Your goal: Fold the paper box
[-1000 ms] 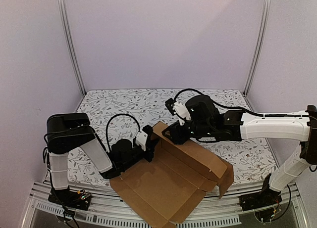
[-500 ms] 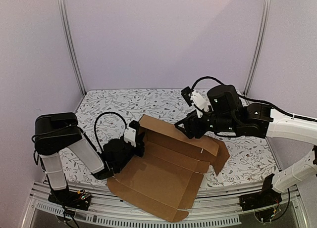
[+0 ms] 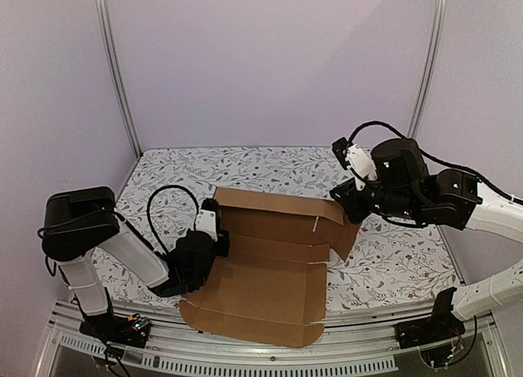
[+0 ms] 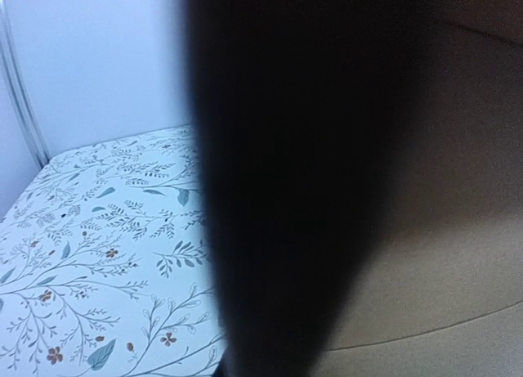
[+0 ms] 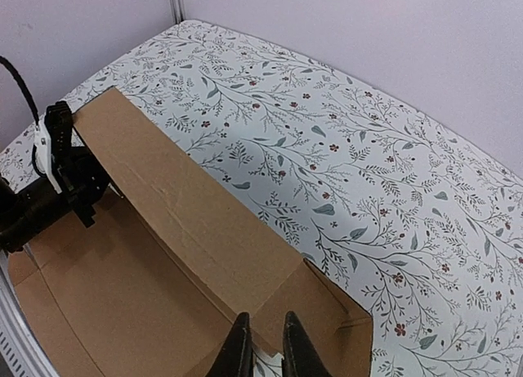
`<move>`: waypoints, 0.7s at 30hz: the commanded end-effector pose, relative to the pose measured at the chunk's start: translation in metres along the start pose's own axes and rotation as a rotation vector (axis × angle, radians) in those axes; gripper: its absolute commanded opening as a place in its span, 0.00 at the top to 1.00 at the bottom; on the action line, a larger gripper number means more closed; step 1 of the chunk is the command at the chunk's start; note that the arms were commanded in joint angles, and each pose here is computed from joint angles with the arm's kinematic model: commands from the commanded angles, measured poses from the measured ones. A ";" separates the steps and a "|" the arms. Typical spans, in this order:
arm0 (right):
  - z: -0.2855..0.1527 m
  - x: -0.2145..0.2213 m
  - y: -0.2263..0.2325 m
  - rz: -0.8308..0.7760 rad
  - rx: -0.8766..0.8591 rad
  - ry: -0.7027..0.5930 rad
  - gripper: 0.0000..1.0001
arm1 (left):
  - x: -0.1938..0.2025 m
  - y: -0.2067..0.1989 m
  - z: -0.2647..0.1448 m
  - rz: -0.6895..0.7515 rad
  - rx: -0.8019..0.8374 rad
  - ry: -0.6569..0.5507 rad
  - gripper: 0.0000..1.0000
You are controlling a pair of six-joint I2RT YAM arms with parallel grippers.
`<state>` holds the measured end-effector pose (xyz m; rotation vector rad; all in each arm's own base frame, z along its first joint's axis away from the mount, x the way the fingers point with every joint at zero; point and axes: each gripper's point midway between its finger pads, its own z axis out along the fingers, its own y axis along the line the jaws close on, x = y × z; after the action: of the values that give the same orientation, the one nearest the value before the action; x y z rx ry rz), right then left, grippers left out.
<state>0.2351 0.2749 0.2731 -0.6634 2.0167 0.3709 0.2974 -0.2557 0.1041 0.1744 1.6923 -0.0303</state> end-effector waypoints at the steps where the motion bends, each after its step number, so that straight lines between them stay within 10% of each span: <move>1: 0.018 0.024 -0.014 0.000 0.050 0.090 0.94 | 0.008 0.017 -0.005 0.033 -0.115 0.032 1.00; 21: 0.080 0.052 -0.029 0.089 0.028 0.186 1.00 | 0.026 0.013 -0.022 0.062 -0.160 0.109 1.00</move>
<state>0.2832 0.2656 0.1967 -0.6191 2.2196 0.2808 0.2804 -0.2379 0.0916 0.0383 1.7508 0.0853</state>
